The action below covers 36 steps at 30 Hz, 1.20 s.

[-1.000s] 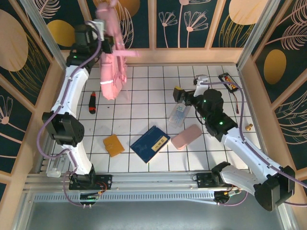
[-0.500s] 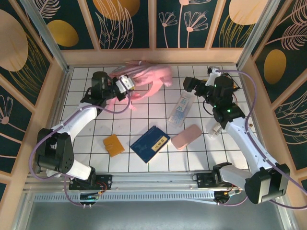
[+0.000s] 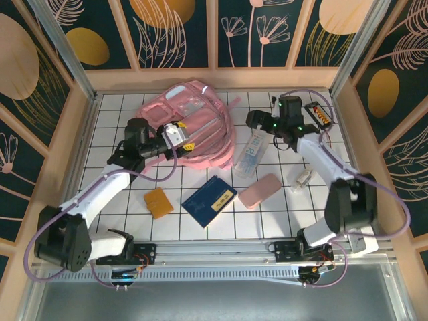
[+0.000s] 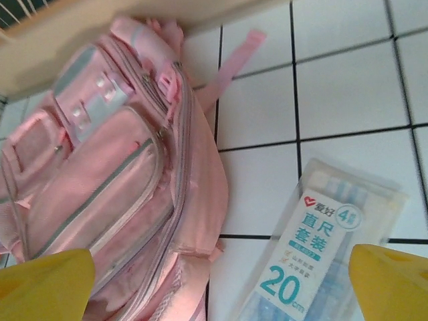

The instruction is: Pack the student bag

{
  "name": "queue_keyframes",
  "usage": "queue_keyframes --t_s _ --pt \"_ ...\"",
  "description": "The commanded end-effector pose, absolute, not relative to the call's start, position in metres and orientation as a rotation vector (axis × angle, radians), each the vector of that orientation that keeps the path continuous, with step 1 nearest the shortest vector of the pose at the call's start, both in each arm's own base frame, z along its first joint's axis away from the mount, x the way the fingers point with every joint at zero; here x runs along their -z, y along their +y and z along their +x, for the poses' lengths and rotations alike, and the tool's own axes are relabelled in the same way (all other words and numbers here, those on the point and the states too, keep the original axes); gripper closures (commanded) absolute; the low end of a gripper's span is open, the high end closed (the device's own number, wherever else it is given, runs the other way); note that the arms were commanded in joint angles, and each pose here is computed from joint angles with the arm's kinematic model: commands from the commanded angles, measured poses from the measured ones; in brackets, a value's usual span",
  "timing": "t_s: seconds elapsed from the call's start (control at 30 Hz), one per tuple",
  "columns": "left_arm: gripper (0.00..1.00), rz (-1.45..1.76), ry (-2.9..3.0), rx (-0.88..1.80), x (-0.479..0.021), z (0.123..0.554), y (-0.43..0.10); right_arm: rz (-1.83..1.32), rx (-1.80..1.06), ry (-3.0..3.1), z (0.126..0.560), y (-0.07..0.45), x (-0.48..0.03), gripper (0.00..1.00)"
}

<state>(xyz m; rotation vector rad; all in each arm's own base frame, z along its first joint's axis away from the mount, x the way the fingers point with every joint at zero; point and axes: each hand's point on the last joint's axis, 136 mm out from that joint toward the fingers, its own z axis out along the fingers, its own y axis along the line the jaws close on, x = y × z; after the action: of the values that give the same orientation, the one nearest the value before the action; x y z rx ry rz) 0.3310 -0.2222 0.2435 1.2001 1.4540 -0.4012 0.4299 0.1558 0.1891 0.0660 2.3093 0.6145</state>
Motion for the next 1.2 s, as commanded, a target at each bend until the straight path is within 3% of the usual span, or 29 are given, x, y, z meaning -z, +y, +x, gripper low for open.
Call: queue_keyframes --t_s 0.0,0.13,0.47,0.67,0.83,0.97,1.0,1.17 --pt "0.36 1.106 1.589 0.502 -0.242 0.331 -0.221 0.012 -0.769 2.449 0.430 0.186 -0.156 0.05" --pt "0.02 0.335 1.911 0.441 -0.250 0.397 -0.169 0.028 -0.799 2.493 0.451 0.205 -0.125 0.08" --pt "0.01 -0.481 2.218 0.513 -0.160 0.388 -0.125 -0.003 -0.861 2.527 0.496 0.247 -0.093 0.17" --pt "0.01 -0.685 2.349 0.512 -0.115 0.388 -0.127 -0.009 -0.870 2.511 0.518 0.257 -0.074 0.23" --pt "0.05 -0.778 2.362 0.477 -0.090 0.402 -0.126 -0.074 -0.941 2.510 0.530 0.279 -0.066 0.49" --pt "0.08 -0.798 2.428 0.475 -0.056 0.415 -0.134 -0.059 -1.035 2.436 0.535 0.285 -0.105 0.96" --pt "0.09 -0.785 2.451 0.479 -0.049 0.419 -0.138 -0.056 -1.046 2.412 0.534 0.285 -0.120 1.00" --pt "0.22 -0.651 2.470 0.479 -0.048 0.452 -0.151 -0.036 -1.041 2.281 0.509 0.269 -0.204 1.00"
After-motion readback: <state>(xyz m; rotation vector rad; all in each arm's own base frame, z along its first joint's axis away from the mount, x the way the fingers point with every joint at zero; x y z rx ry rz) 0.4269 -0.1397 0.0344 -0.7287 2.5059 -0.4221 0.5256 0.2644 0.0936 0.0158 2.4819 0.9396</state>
